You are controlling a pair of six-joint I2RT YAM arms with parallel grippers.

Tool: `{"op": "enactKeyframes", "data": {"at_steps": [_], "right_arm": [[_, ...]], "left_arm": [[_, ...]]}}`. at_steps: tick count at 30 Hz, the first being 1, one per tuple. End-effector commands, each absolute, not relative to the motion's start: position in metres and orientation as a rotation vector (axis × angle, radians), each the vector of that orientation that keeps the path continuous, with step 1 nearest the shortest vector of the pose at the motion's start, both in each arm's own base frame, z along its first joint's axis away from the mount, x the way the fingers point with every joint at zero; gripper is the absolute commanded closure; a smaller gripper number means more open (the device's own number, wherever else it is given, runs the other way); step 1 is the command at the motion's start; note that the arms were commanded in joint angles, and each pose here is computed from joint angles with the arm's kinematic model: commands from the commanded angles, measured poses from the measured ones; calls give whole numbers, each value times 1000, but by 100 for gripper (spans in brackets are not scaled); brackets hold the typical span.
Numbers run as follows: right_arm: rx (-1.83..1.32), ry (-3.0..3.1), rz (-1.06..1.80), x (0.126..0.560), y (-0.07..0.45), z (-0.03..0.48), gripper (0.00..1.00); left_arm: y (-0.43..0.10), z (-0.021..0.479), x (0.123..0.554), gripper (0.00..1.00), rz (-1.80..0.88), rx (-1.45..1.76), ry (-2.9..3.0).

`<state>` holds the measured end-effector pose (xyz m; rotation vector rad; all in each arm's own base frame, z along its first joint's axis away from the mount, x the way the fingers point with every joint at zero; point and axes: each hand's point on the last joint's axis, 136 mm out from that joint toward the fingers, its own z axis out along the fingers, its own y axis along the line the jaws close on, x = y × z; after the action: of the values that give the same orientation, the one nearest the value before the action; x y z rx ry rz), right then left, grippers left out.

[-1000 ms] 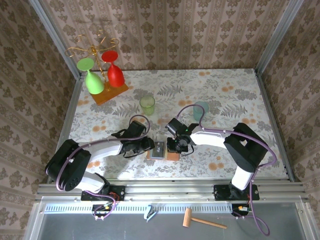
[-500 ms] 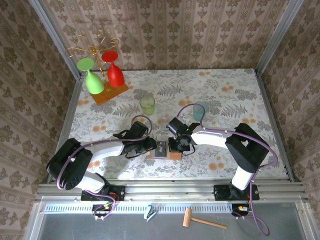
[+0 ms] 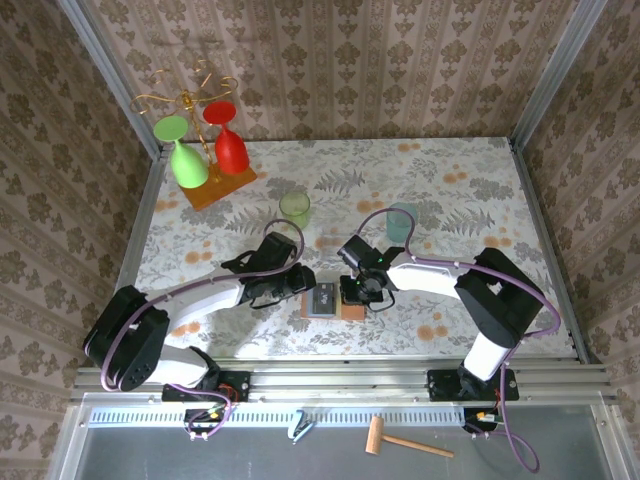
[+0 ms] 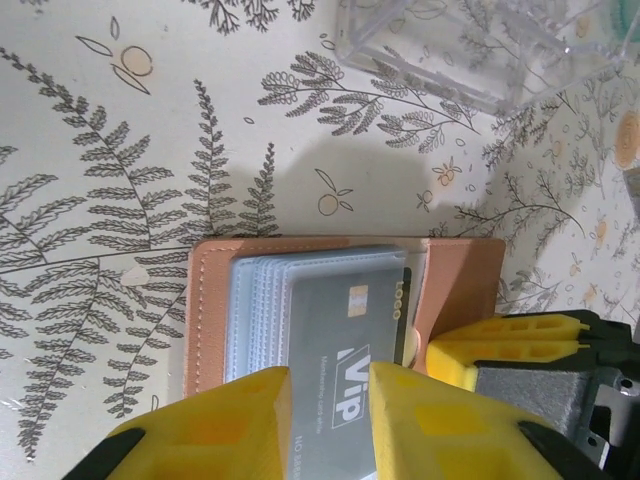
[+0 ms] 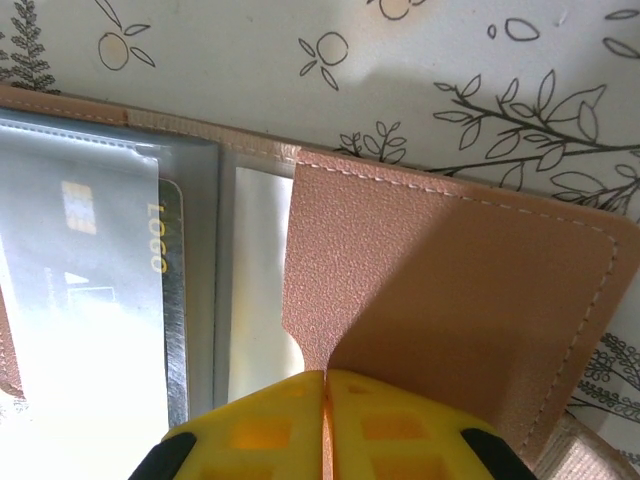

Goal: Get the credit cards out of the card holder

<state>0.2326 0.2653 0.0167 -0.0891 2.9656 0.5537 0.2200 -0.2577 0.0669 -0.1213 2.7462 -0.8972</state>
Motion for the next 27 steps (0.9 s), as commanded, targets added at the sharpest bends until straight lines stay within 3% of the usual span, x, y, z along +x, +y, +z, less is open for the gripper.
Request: {"op": "enactKeyframes", "data": {"at_steps": [1,18,27], "right_arm": [[-105,2971,544,229,259,15,90],[-11,2868,723,238,265,39,89],[-13,2818,855,241,279,63,87]], "left_arm": [[-265,76,216,73,-951,-53,2728],[-289,104,223,74,-1059,64,2614],[-296,82,216,77,-1083,-55,2654]]}}
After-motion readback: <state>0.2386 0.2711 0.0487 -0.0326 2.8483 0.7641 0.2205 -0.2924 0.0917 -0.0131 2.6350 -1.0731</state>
